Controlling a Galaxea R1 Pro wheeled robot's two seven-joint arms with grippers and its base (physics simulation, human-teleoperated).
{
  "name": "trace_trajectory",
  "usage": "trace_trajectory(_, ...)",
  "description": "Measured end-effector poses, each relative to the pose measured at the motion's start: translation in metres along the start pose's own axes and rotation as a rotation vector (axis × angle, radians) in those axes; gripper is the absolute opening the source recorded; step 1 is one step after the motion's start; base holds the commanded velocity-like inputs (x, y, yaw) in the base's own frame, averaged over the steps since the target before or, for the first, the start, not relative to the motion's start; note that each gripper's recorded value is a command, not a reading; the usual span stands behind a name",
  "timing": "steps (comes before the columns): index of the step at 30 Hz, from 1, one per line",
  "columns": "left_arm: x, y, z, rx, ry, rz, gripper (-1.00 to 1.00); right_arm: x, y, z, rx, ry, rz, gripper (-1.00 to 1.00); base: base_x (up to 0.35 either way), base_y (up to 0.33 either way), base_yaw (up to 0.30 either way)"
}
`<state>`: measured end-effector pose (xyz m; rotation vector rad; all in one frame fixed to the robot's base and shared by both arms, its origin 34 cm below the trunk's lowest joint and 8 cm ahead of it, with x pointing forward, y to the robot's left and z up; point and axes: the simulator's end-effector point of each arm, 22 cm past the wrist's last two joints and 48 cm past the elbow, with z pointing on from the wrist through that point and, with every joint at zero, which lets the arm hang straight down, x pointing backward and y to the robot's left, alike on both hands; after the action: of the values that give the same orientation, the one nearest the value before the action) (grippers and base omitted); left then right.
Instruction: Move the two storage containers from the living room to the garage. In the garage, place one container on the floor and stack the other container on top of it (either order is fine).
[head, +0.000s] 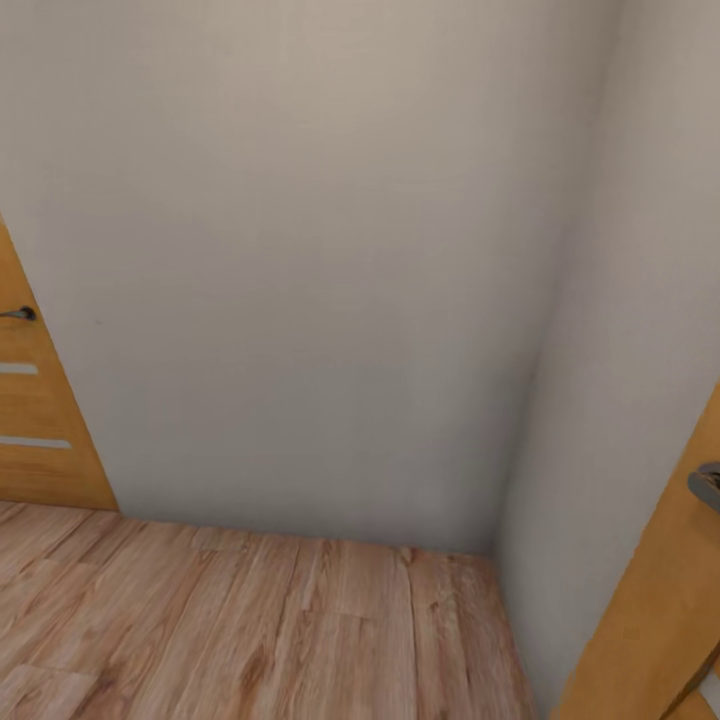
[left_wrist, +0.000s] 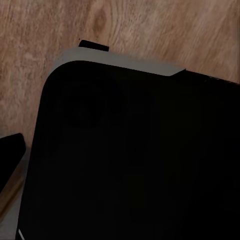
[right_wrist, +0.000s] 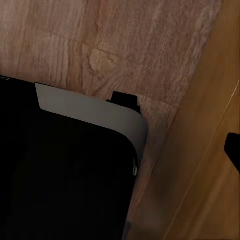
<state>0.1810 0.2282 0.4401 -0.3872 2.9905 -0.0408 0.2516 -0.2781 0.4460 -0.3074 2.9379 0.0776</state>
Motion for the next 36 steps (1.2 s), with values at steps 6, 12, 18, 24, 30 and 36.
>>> trace_trajectory(6, -0.0001, 0.0, 0.0, 0.0, 0.0, 0.0, 1.0, 0.0003, -0.0007, -0.0001, 0.001, 0.001, 0.001, 1.0, 0.311, 0.158, 0.0)
trace_trajectory(12, -0.0006, 0.0, 0.0001, 0.0, -0.002, 0.0, 1.0, 0.0004, -0.0015, 0.0, 0.002, 0.002, 0.001, 1.0, 0.108, 0.066, 0.112)
trace_trajectory(18, -0.0007, 0.0, 0.0002, 0.0, -0.002, 0.0, 1.0, 0.0005, -0.002, 0.0, 0.003, 0.002, 0.001, 1.0, 0.008, 0.005, 0.257)
trace_trajectory(24, -0.0007, 0.0, 0.0002, 0.0, -0.002, 0.0, 1.0, 0.0007, -0.003, -0.0001, 0.004, 0.002, 0.001, 1.0, 0.0, 0.0, 0.268)
trace_trajectory(30, -0.0006, 0.001, 0.0001, -0.005, -0.002, -0.045, 1.0, 0.0006, -0.0033, -0.0001, 0.005, 0.002, -0.001, 1.0, 0.0, 0.0, 0.269)
trace_trajectory(36, -0.0006, 0.0032, 0.0002, -0.011, -0.002, -0.096, 1.0, 0.0007, -0.0037, -0.0002, 0.005, 0.002, -0.002, 1.0, 0.0, 0.0, 0.269)
